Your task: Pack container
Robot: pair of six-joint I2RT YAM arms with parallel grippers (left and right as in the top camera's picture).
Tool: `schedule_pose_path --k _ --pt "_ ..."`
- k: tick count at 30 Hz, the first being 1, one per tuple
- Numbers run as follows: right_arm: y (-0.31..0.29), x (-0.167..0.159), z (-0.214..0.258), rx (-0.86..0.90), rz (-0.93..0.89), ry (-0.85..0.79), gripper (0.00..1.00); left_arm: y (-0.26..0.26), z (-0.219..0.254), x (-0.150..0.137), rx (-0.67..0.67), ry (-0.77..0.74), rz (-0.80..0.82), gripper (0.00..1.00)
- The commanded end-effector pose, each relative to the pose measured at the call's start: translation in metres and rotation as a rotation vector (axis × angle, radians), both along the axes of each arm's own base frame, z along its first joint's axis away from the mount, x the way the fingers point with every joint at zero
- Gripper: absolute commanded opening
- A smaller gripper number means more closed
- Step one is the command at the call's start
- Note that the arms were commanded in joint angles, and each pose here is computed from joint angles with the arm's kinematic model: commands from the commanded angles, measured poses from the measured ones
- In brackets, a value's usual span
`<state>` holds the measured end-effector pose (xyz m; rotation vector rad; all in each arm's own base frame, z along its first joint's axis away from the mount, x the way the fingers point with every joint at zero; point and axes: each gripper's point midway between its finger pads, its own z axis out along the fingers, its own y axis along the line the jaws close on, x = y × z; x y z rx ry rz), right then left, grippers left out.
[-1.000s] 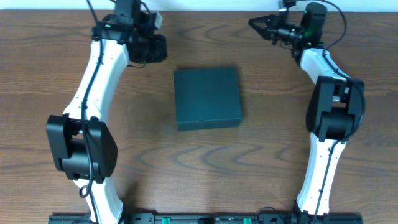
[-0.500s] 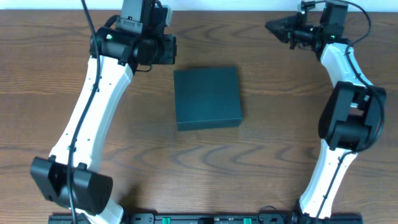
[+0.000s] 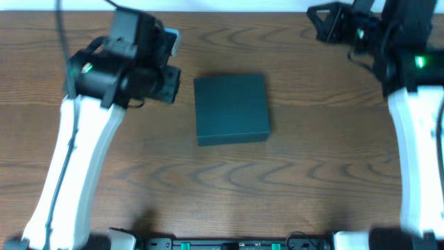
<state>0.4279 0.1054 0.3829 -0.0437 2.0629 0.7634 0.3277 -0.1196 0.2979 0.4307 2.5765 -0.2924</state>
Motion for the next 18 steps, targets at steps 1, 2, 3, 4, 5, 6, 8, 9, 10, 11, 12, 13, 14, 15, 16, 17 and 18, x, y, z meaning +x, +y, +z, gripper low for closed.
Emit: schedule_pose_path --k 1,2,3,4,5,6,8,9,10,11,12,13,14,15,16,17,18 --pt "-0.01 -0.028 -0.01 -0.093 -0.058 -0.035 0.02 0.013 0.018 -0.031 0.037 -0.071 -0.059 0.06" --pt "-0.011 -0.041 -0.013 -0.093 -0.057 -0.035 0.02 0.016 0.019 -0.04 0.035 -0.082 -0.061 0.06" --pt "-0.012 -0.054 -0.02 -0.094 -0.057 -0.025 0.02 0.018 0.019 -0.049 0.031 -0.095 -0.06 0.06" --pt "-0.013 -0.066 -0.028 -0.096 -0.057 -0.009 0.01 0.02 0.018 -0.057 0.028 -0.107 -0.06 0.06" --pt "-0.013 -0.079 -0.04 -0.096 -0.051 0.018 0.02 0.023 0.013 -0.067 0.027 -0.116 -0.059 0.06" --pt "-0.012 -0.092 -0.052 -0.098 -0.035 0.047 0.02 0.027 0.006 -0.076 0.031 -0.122 -0.053 0.06" --pt "-0.008 -0.116 -0.08 -0.091 -0.001 0.125 0.02 0.034 -0.012 -0.091 0.02 -0.123 -0.036 0.06" --pt "-0.001 -0.129 -0.096 -0.08 0.032 0.166 0.01 0.036 -0.025 -0.1 -0.001 -0.121 -0.023 0.06" --pt "0.001 -0.138 -0.112 -0.075 0.046 0.204 0.02 0.036 -0.037 -0.107 -0.021 -0.117 -0.018 0.06" --pt "0.002 -0.144 -0.122 -0.074 0.048 0.231 0.01 0.036 -0.044 -0.11 -0.032 -0.114 -0.012 0.06" --pt "0.002 -0.153 -0.137 -0.077 0.051 0.267 0.02 0.035 -0.055 -0.115 -0.048 -0.108 -0.009 0.06" --pt "0.001 -0.161 -0.152 -0.079 0.052 0.298 0.02 0.034 -0.065 -0.12 -0.065 -0.098 -0.008 0.06" --pt "0.0 -0.168 -0.164 -0.08 0.052 0.323 0.02 0.032 -0.073 -0.123 -0.078 -0.091 -0.015 0.06" --pt "0.0 -0.174 -0.176 -0.078 0.049 0.347 0.02 0.03 -0.08 -0.125 -0.089 -0.082 -0.023 0.06" --pt "-0.001 -0.178 -0.184 -0.079 0.049 0.364 0.02 0.028 -0.086 -0.127 -0.099 -0.074 -0.027 0.06" --pt "-0.001 -0.184 -0.194 -0.08 0.05 0.381 0.02 0.028 -0.093 -0.126 -0.106 -0.061 -0.015 0.06" --pt "-0.002 -0.189 -0.201 -0.081 0.051 0.394 0.02 0.028 -0.098 -0.126 -0.114 -0.047 0.002 0.06"
